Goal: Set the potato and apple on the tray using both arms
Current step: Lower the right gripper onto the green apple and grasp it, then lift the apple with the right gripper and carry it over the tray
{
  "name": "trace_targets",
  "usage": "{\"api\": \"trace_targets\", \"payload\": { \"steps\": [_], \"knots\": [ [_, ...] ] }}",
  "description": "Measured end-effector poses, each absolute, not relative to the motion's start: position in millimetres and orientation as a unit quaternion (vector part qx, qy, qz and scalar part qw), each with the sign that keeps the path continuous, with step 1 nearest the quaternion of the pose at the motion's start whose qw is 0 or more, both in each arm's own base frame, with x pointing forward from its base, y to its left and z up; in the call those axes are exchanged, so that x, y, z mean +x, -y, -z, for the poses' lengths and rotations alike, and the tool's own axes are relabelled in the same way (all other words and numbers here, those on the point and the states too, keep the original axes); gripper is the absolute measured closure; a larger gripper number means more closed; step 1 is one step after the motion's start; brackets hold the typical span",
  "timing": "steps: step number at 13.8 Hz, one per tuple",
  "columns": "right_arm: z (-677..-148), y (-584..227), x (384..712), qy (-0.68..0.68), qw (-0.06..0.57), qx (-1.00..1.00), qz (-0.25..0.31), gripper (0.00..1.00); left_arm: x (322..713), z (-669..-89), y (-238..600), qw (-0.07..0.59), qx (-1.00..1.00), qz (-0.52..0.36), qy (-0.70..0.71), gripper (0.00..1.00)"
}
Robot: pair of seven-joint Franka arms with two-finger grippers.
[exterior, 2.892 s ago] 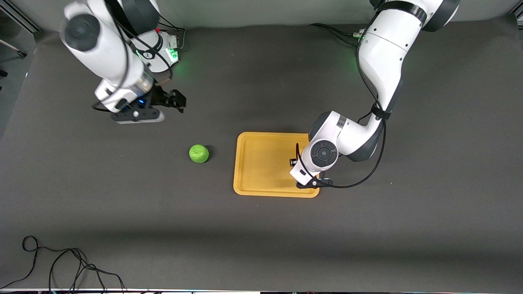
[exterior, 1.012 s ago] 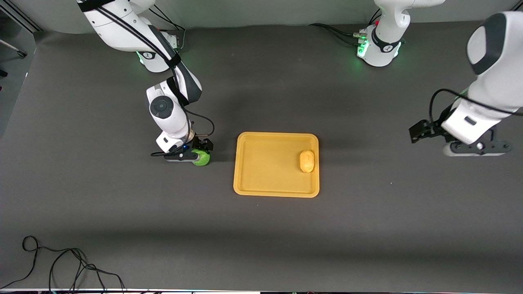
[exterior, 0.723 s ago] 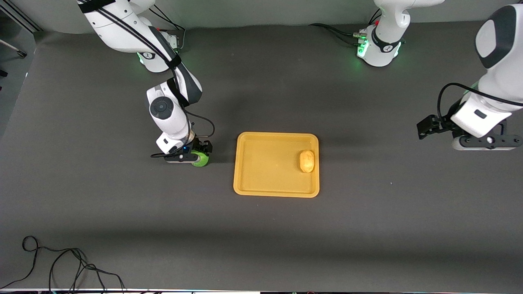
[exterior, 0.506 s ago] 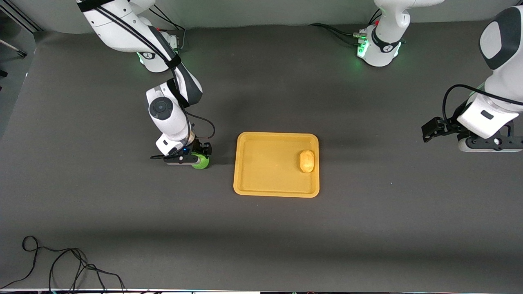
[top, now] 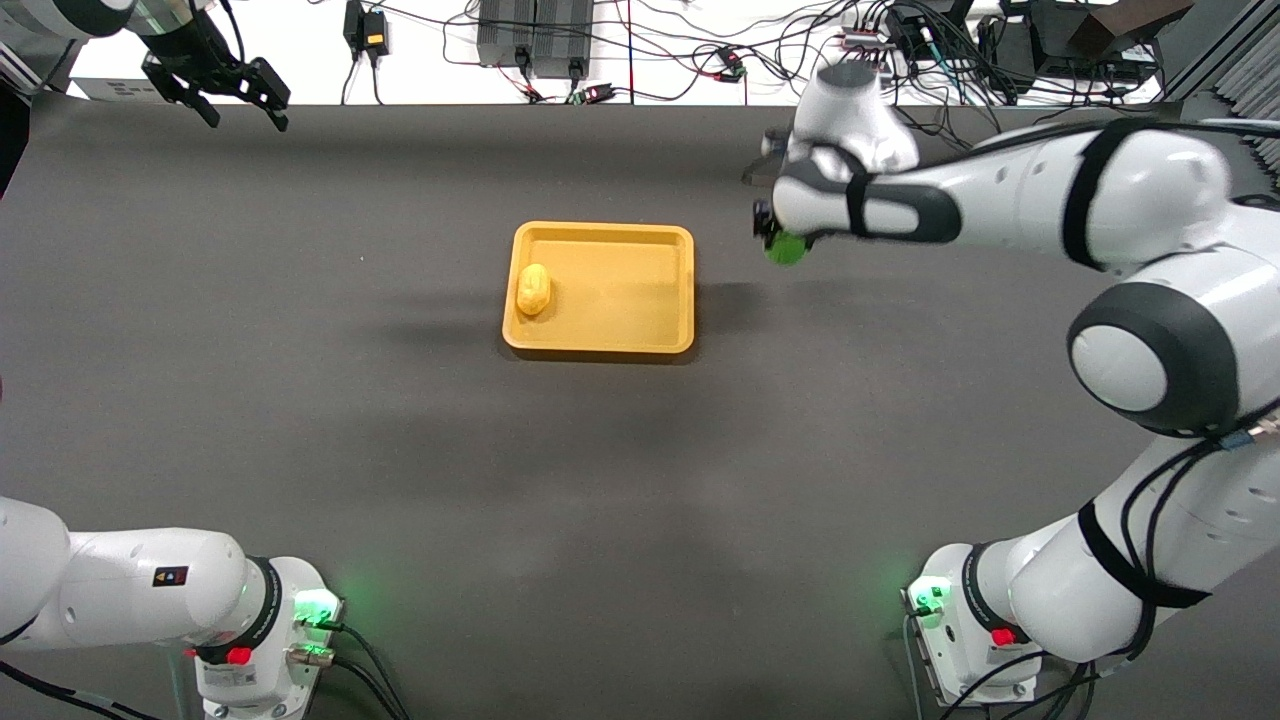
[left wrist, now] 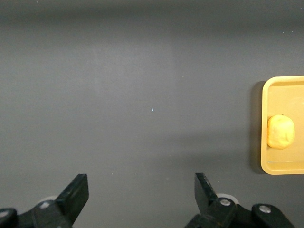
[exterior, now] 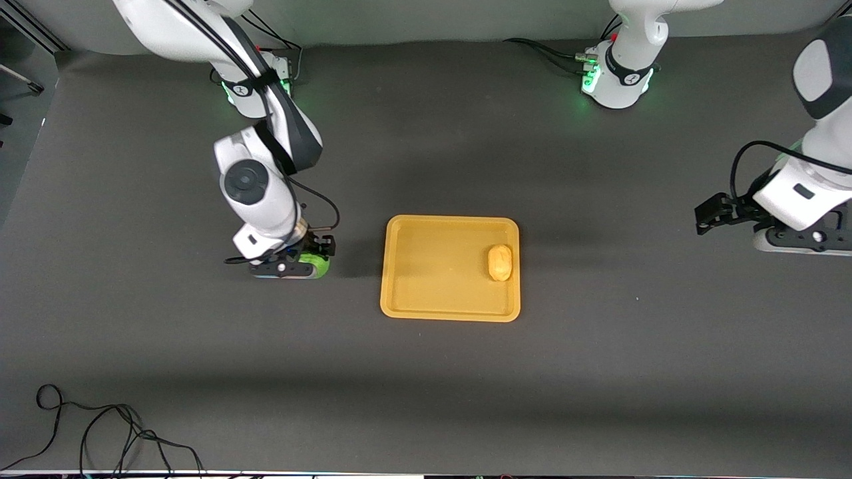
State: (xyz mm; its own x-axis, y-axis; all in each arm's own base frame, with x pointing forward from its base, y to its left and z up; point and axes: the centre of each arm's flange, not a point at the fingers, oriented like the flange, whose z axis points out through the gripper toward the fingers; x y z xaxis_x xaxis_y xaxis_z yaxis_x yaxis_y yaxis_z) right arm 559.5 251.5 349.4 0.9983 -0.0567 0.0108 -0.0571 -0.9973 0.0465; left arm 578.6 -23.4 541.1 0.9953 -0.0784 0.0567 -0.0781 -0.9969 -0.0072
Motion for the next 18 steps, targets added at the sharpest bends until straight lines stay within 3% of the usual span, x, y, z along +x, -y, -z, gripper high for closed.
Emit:
{"api": "trace_targets", "payload": {
  "steps": [4, 8, 13, 18],
  "knots": [
    [-465, -270, 581, 0.027, 0.015, 0.999, -0.022, 0.30, 577, -552, 19, 0.003, -0.999, 0.020, -0.041, 0.00],
    [-499, -368, 564, 0.008, -0.012, 0.999, -0.033, 0.30, 577, -552, 19, 0.003, -0.999, 0.016, -0.041, 0.00],
    [-439, -521, 528, 0.030, -0.012, 0.999, -0.028, 0.30, 578, -550, 20, 0.002, -0.999, 0.013, -0.042, 0.00],
    [-302, -555, 543, 0.030, -0.002, 0.999, -0.035, 0.30, 578, -549, 19, 0.002, -0.999, 0.013, -0.042, 0.00]
  ]
}}
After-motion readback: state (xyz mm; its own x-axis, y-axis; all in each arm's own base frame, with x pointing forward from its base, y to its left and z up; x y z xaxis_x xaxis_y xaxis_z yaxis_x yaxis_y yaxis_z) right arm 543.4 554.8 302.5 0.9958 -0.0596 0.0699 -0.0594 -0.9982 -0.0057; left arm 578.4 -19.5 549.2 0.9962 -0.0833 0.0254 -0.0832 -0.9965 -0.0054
